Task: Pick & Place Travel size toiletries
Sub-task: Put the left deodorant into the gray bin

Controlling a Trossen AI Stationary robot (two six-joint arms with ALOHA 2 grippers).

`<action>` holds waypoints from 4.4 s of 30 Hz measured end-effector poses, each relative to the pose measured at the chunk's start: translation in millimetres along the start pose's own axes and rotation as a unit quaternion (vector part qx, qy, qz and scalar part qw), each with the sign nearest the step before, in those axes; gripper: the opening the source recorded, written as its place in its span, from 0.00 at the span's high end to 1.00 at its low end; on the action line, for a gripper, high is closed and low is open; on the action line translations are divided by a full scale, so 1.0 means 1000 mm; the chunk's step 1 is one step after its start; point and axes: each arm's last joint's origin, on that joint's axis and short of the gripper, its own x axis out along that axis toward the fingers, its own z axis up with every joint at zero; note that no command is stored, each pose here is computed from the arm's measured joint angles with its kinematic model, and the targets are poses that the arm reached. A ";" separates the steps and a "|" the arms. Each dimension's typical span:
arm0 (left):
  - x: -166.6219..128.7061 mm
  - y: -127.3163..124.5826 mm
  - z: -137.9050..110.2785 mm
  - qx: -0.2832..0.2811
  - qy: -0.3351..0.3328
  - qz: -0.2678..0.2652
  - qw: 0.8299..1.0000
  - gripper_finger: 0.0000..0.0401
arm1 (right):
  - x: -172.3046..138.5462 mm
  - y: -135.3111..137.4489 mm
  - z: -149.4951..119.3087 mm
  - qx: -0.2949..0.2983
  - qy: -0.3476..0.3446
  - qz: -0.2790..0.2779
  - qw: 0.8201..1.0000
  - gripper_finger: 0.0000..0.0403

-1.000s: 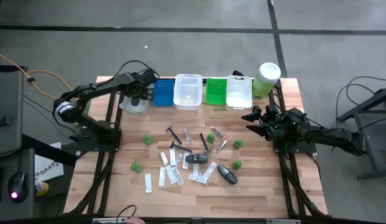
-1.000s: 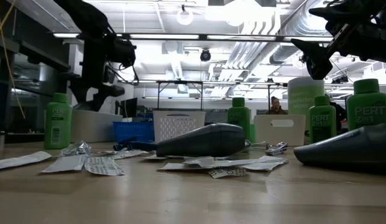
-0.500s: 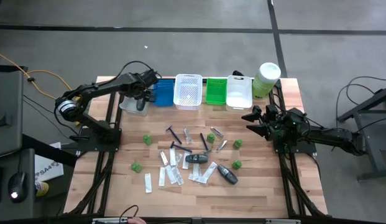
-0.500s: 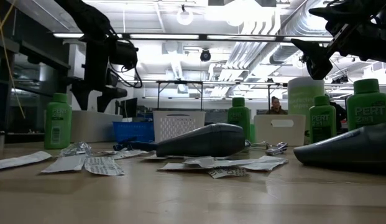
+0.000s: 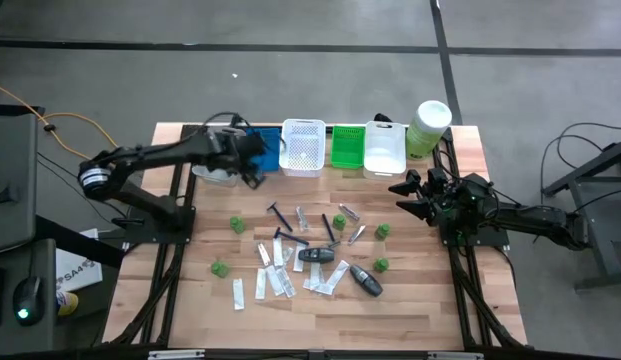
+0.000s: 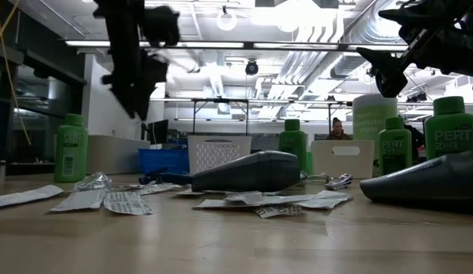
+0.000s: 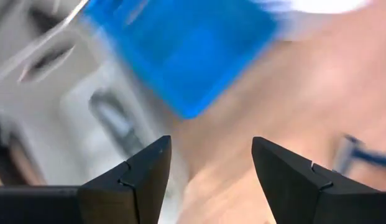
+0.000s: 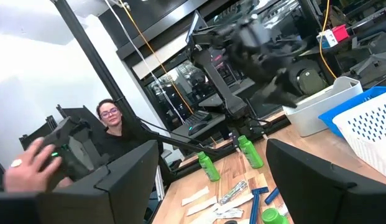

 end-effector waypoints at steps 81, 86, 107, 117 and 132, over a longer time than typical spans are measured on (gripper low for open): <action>0.051 -0.257 -0.062 0.353 -0.107 -0.305 0.878 0.49 | 0.000 -0.002 -0.002 0.005 0.011 -0.008 1.000 0.27; 0.050 -0.257 -0.062 0.353 -0.108 -0.306 0.878 0.52 | 0.000 -0.002 -0.002 0.005 0.011 -0.008 1.000 0.27; -0.002 -0.202 -0.036 0.263 -0.105 -0.243 0.928 0.51 | 0.000 -0.002 -0.002 0.005 0.011 -0.008 1.000 0.27; -0.033 -0.114 -0.026 0.130 -0.075 -0.085 0.985 0.50 | 0.000 -0.002 -0.002 0.006 0.012 -0.008 1.000 0.27; -0.009 0.005 -0.058 -0.164 -0.059 0.049 0.983 0.50 | 0.000 -0.003 -0.004 0.010 0.022 -0.015 1.000 0.27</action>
